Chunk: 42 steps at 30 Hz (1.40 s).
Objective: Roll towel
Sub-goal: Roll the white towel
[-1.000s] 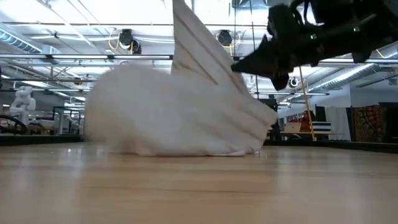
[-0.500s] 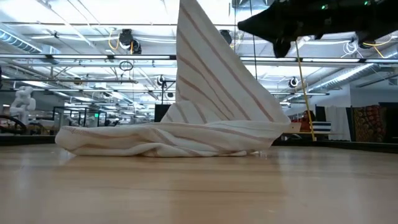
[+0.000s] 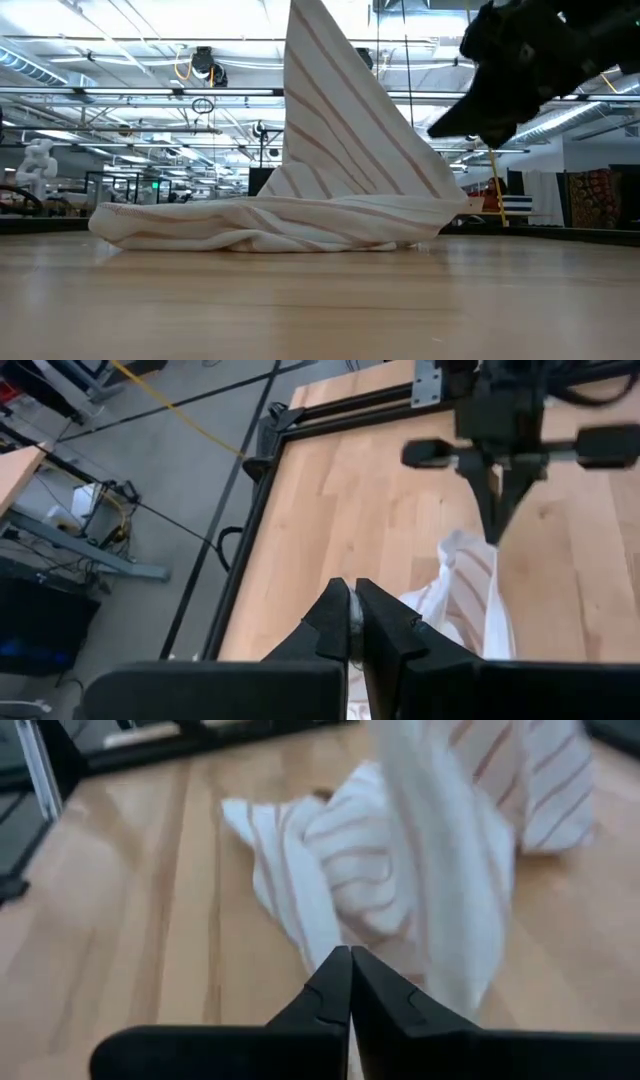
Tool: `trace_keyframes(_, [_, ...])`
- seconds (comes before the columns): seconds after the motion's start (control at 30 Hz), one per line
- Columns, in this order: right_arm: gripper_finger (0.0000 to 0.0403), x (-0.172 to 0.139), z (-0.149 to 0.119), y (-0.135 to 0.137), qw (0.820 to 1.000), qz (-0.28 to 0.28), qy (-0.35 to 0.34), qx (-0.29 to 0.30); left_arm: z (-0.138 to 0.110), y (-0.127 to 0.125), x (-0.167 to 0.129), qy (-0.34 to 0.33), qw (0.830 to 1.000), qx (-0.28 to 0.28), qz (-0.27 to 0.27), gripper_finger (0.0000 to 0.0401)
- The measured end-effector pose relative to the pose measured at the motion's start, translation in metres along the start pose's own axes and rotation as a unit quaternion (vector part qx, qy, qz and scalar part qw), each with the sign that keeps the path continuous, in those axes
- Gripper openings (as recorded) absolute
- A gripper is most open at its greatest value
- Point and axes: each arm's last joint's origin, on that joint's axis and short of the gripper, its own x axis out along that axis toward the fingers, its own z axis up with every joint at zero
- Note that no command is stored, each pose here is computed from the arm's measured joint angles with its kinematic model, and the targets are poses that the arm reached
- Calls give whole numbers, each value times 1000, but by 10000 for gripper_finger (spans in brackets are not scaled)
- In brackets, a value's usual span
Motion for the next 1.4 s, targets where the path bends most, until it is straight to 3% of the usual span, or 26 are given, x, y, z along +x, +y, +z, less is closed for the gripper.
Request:
trace_keyframes(0.23, [12,24,-8,-9,999,-48,-5,4,1,-5,8,4,1000,2,-1,12])
trace_keyframes(0.43, [97,38,-10,-29,996,-86,5,10,2,-9,12,3,1000,1,-9,12])
trace_keyframes(0.6, [179,56,-16,-33,999,-43,6,5,3,-11,16,1,1000,1,-9,13])
trace_keyframes(0.7, [197,64,-22,-32,1000,-28,3,3,3,-11,16,1,1000,1,-9,13])
trace_keyframes(0.83, [157,68,-25,-31,1000,-11,3,15,2,-11,16,1,1000,1,-9,13])
trace_keyframes(0.97, [47,62,-20,-24,1000,8,-5,1,2,-11,16,4,1000,4,-9,13])
trace_keyframes(1.03, [14,56,-14,-20,1000,21,-14,-8,1,-11,16,7,1000,5,-9,13])
trace_keyframes(1.4, [1,29,3,-13,999,39,-19,-17,-13,-31,14,40,999,-1,-21,13])
